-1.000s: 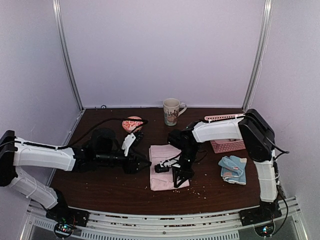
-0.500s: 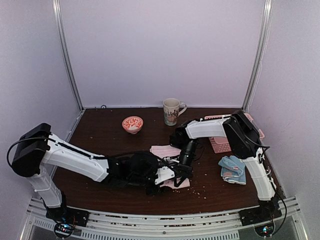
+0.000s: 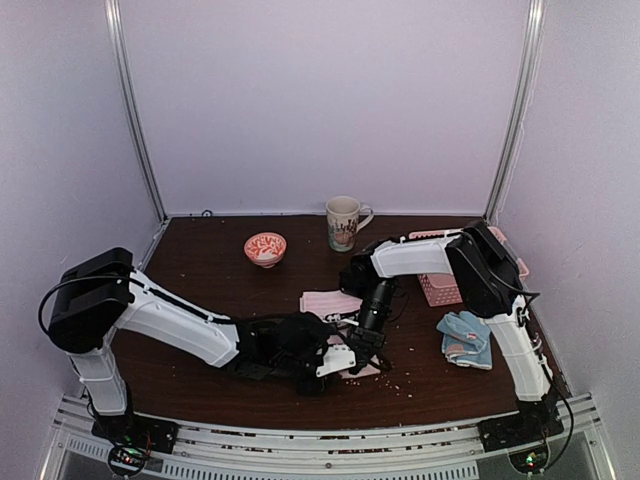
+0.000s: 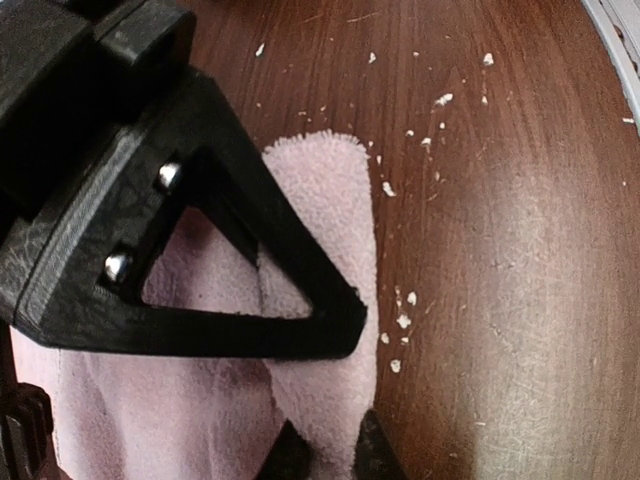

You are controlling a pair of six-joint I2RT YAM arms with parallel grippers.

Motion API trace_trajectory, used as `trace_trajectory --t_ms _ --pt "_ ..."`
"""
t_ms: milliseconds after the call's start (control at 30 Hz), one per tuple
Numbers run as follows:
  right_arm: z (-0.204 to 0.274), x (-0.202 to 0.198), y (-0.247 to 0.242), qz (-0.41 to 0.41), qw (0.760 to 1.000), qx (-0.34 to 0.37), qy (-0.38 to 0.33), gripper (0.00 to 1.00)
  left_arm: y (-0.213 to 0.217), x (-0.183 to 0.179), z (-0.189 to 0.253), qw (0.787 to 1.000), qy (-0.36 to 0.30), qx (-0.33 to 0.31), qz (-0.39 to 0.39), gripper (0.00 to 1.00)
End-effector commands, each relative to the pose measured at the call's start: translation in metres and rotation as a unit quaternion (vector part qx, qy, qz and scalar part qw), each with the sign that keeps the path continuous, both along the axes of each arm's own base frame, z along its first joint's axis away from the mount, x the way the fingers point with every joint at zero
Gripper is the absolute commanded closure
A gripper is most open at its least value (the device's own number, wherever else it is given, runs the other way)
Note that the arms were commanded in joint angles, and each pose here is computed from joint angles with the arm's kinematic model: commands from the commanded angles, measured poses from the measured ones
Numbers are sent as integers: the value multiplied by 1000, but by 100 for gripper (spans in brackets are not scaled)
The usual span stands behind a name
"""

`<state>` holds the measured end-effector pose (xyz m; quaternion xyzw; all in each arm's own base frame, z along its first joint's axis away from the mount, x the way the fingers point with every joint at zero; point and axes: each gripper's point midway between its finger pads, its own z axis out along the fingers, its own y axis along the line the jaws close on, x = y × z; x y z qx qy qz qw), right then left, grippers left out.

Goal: Roll the towels
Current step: Roll the towel at the center of the board.

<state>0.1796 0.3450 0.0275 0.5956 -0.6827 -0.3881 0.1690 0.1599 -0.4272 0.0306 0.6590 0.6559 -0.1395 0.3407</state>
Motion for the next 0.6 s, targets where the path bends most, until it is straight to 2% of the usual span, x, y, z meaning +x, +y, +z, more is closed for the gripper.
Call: trace_trajectory --t_ms 0,67,133,200,333,400,467,567 --pt "-3 1 -2 5 1000 -14 -11 89 -12 -8 2 999 25 -15 -18 94" --pt "15 5 -1 8 999 5 -35 76 -10 -12 1 999 40 -11 -19 99" --pt "35 14 -2 5 998 19 -65 64 -7 -15 0 998 53 -3 -17 100" --pt "59 26 -4 -9 995 34 -98 59 -2 -18 0 997 74 2 -16 100" --pt "106 57 -15 -51 984 57 -160 57 5 -17 -2 991 137 12 -6 100" --pt "128 74 -24 -75 976 66 -194 58 6 -13 -1 982 189 -1 12 100" --pt "156 91 -25 -122 965 68 -224 58 8 -8 -2 964 262 -25 27 100" --pt "202 115 -21 -158 932 103 -310 58 13 0 -9 925 372 -56 44 99"
